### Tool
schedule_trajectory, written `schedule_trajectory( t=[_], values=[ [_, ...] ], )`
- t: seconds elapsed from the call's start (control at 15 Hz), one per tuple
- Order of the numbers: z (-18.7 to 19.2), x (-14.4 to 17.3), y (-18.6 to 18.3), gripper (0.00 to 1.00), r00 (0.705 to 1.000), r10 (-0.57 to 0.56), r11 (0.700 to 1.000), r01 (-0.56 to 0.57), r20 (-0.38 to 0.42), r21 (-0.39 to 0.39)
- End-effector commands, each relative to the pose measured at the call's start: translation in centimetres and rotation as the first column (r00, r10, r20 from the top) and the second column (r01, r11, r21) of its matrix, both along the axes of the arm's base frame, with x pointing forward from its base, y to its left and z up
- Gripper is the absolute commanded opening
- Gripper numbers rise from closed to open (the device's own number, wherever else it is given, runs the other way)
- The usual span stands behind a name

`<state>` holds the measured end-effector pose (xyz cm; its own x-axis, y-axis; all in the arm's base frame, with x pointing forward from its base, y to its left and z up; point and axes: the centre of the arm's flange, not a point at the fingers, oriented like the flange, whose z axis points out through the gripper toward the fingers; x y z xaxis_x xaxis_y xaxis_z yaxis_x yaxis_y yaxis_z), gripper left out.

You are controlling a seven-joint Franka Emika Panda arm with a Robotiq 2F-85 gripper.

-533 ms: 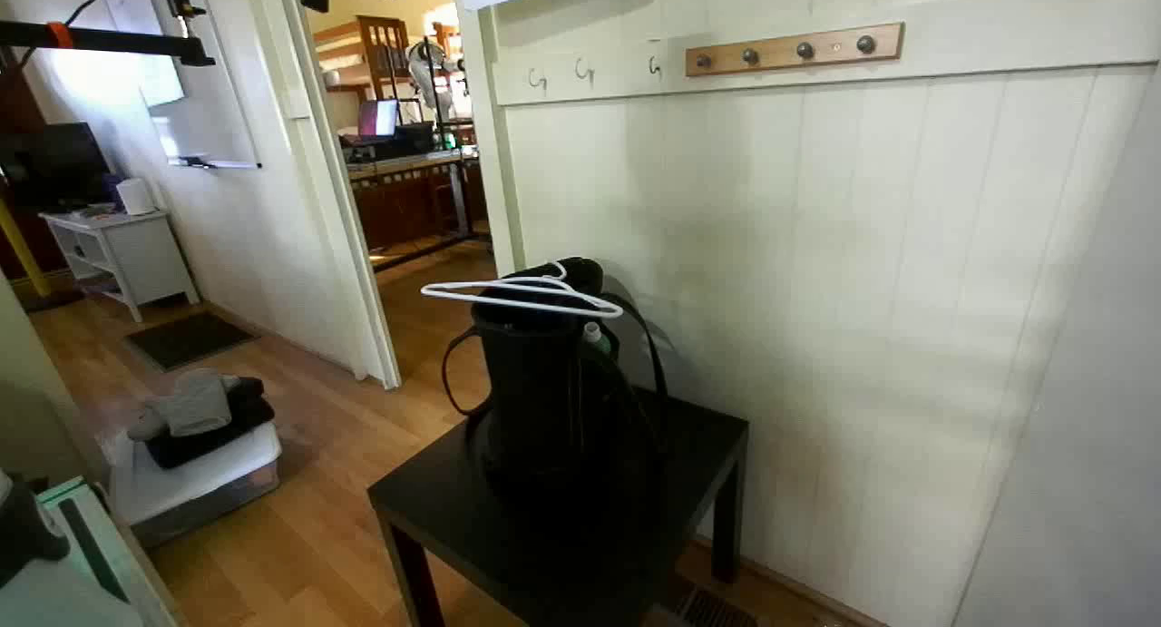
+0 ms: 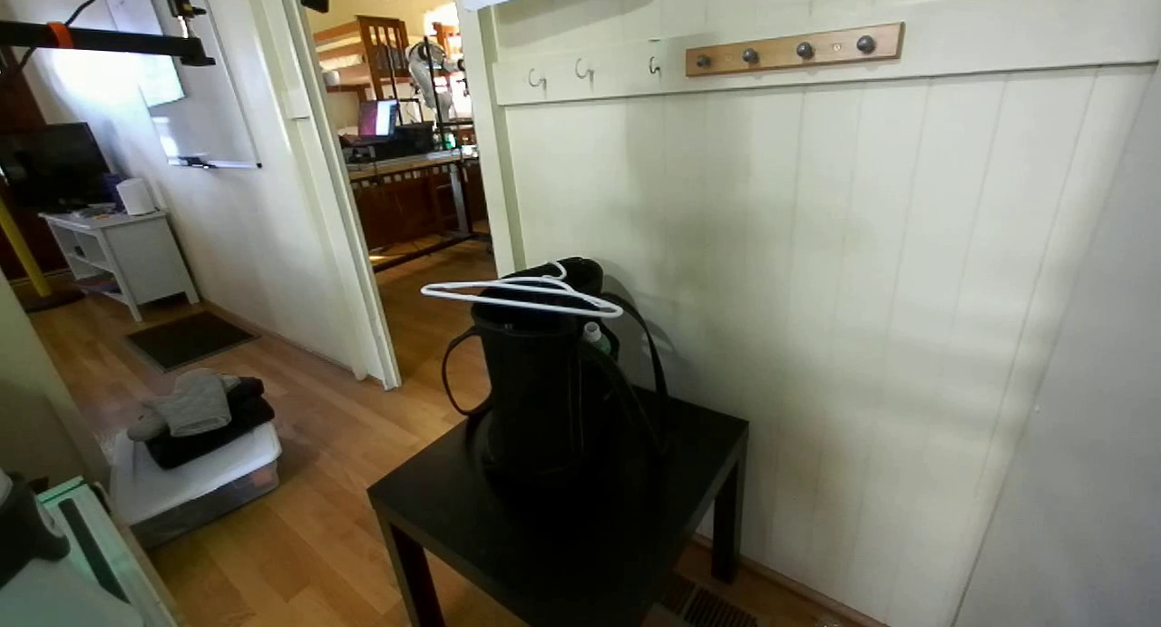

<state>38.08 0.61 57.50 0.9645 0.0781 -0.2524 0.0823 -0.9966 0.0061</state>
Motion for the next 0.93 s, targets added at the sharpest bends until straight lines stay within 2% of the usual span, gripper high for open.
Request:
schedule_trajectory(
  t=[0.0, 0.13, 0.33, 0.53, 0.87],
  values=[
    [0.0, 0.0, 0.0, 1.00, 1.000, 0.000, 1.000, 0.000, 0.000, 0.000],
    [-0.7, 1.1, -0.2, 1.00, 0.995, -0.091, 0.996, 0.091, 0.031, 0.008],
    [-1.9, 3.1, -0.3, 1.00, 0.970, -0.227, 0.974, 0.224, 0.083, 0.039],
    [-3.5, 5.5, -0.5, 1.00, 0.948, -0.293, 0.956, 0.286, 0.124, 0.071],
    [-7.4, 9.1, -1.2, 1.00, 0.915, -0.370, 0.928, 0.370, 0.161, 0.036]
  ],
)
